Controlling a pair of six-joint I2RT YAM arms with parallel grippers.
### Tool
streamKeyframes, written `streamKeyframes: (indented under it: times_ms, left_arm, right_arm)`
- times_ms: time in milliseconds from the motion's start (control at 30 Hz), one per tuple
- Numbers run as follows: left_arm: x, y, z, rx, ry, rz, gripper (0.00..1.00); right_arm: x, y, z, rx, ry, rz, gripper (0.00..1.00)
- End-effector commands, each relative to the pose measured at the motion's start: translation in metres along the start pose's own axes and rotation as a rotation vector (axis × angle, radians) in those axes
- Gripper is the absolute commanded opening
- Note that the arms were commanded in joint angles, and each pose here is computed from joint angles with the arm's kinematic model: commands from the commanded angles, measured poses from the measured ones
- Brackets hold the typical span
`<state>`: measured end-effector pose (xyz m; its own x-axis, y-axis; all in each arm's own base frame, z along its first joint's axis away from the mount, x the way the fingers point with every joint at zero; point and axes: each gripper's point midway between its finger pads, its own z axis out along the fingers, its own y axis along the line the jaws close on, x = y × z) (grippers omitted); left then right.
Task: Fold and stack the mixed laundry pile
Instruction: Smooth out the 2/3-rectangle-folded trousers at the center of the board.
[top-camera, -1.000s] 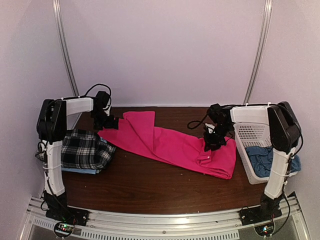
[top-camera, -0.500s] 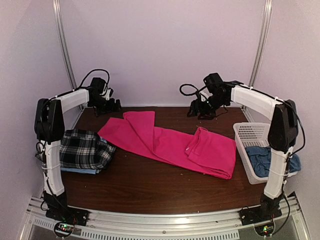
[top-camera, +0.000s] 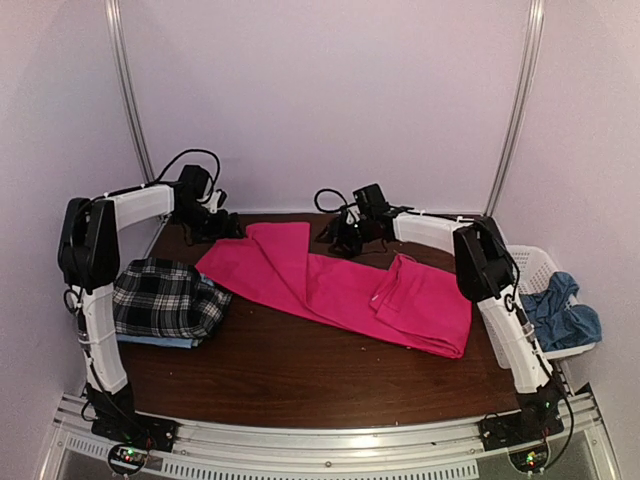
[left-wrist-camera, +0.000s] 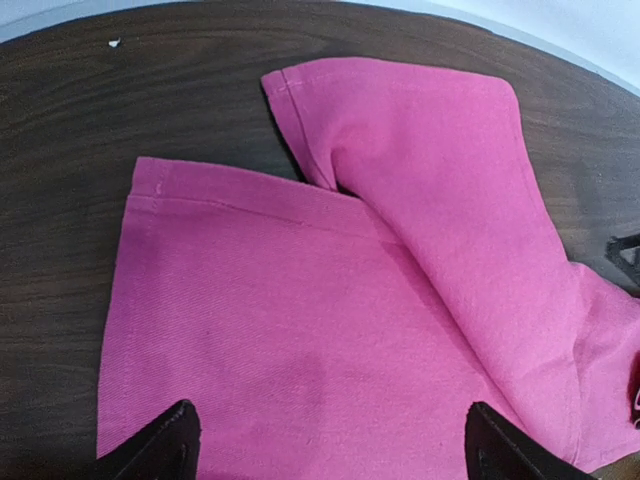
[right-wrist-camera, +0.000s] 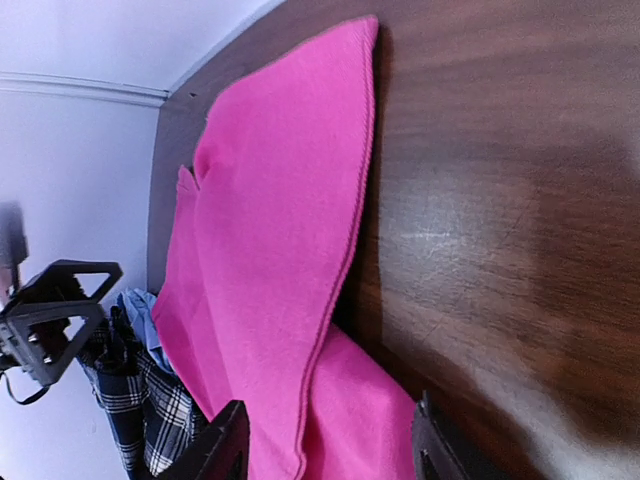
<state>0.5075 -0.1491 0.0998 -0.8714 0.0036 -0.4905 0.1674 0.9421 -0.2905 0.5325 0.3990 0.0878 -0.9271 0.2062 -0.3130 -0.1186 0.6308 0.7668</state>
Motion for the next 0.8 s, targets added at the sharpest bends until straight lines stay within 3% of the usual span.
streamKeyframes:
  times_ms: [0,367,633,767]
  left_arm:
    - [-0.008,-0.003,-0.027,-0.008,-0.053,0.048,0.93]
    - [0.008,0.007,-0.038,-0.063,-0.05,0.047,0.94]
    - [0.015,0.012,-0.04,-0.088,-0.044,0.048,0.95]
    - [0.015,0.014,-0.041,-0.097,-0.044,0.052,0.95]
  right_arm:
    - [-0.004,0.052,0.025,-0.191,-0.025,0.053,0.54]
    - [0.029,0.036,0.077,-0.23,0.025,0.162,0.48]
    - [-0.005,0.022,0.088,-0.327,-0.103,0.238,0.53]
    - [-0.019,0.033,0.084,-0.405,-0.143,0.223,0.45]
